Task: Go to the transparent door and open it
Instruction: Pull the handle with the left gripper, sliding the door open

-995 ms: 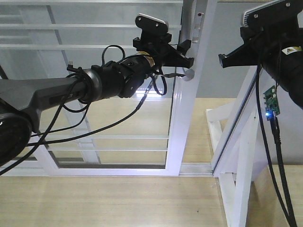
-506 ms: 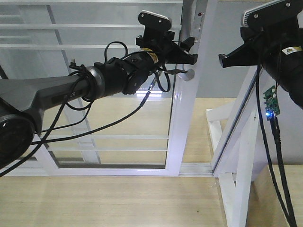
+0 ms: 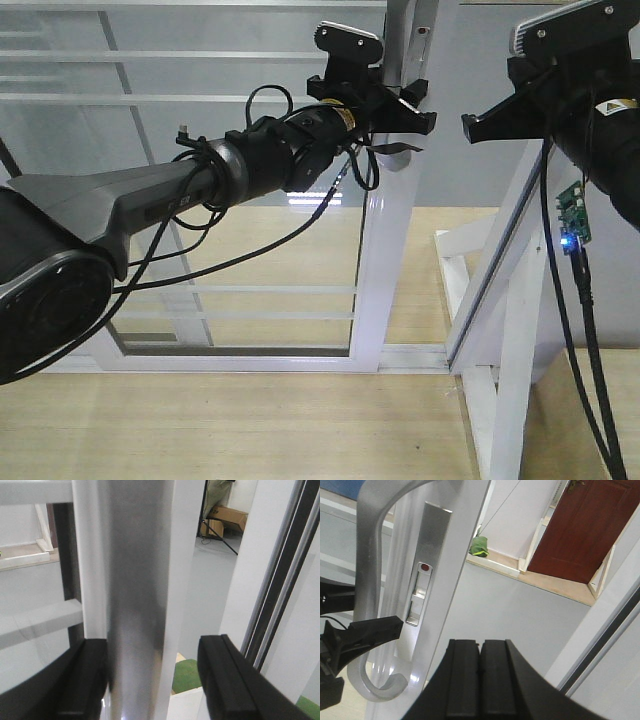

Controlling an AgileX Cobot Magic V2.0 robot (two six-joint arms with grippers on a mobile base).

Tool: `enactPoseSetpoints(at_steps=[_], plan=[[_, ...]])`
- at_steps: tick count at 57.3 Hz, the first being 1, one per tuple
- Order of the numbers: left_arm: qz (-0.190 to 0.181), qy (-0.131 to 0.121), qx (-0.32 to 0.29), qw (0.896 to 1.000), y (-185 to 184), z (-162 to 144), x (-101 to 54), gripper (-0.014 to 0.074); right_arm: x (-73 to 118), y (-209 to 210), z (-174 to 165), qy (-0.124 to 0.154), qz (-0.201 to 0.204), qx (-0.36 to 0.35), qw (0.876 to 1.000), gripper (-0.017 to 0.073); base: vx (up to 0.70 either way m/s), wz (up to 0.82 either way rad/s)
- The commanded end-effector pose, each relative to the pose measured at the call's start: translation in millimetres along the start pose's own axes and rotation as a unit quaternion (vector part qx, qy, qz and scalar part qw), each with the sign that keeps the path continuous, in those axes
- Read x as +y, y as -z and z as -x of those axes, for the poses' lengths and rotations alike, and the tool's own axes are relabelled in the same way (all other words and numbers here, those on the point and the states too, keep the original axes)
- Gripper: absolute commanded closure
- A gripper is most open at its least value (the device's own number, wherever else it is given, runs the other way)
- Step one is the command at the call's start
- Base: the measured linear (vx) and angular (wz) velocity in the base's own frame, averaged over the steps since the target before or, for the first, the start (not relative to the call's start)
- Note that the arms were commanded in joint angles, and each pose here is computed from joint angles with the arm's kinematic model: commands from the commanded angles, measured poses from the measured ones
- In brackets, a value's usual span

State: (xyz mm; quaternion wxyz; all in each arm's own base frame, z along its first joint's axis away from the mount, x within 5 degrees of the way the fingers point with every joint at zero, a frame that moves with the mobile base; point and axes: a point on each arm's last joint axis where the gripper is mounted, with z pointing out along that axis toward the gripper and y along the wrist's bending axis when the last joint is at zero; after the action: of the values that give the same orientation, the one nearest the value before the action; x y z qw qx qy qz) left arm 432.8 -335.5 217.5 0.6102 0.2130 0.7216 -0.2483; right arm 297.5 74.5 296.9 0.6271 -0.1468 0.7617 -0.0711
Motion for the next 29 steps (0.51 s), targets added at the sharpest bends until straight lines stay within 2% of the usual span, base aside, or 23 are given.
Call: enactPoseSetpoints(at_steps=[1,17,22,29], plan=[[-0.011,-0.003,-0.097,0.995,10.8,55.8,-6.3,0.0092,-12.4,7.8,20.8,0.002,-0.035,-0.048,0.998,0.0561,0.0,0.0],[-0.008,-0.003,-0.09,0.996,8.3,53.7,-4.7,0.0116,-12.3,7.8,20.7,0.003,-0.034,-0.048,0.998,0.0561,0.0,0.0],[-0.008,-0.007,-0.09,0.996,8.3,53.8,-4.5,0.0171,-12.2,7.8,20.6,0.003,-0.034,-0.048,0.998,0.0561,0.0,0.0],[-0.003,-0.007,-0.091,0.996,8.4,54.4,0.4,0.033,-12.1,7.8,20.6,0.003,-0.033,-0.048,0.998,0.0561,0.0,0.0]])
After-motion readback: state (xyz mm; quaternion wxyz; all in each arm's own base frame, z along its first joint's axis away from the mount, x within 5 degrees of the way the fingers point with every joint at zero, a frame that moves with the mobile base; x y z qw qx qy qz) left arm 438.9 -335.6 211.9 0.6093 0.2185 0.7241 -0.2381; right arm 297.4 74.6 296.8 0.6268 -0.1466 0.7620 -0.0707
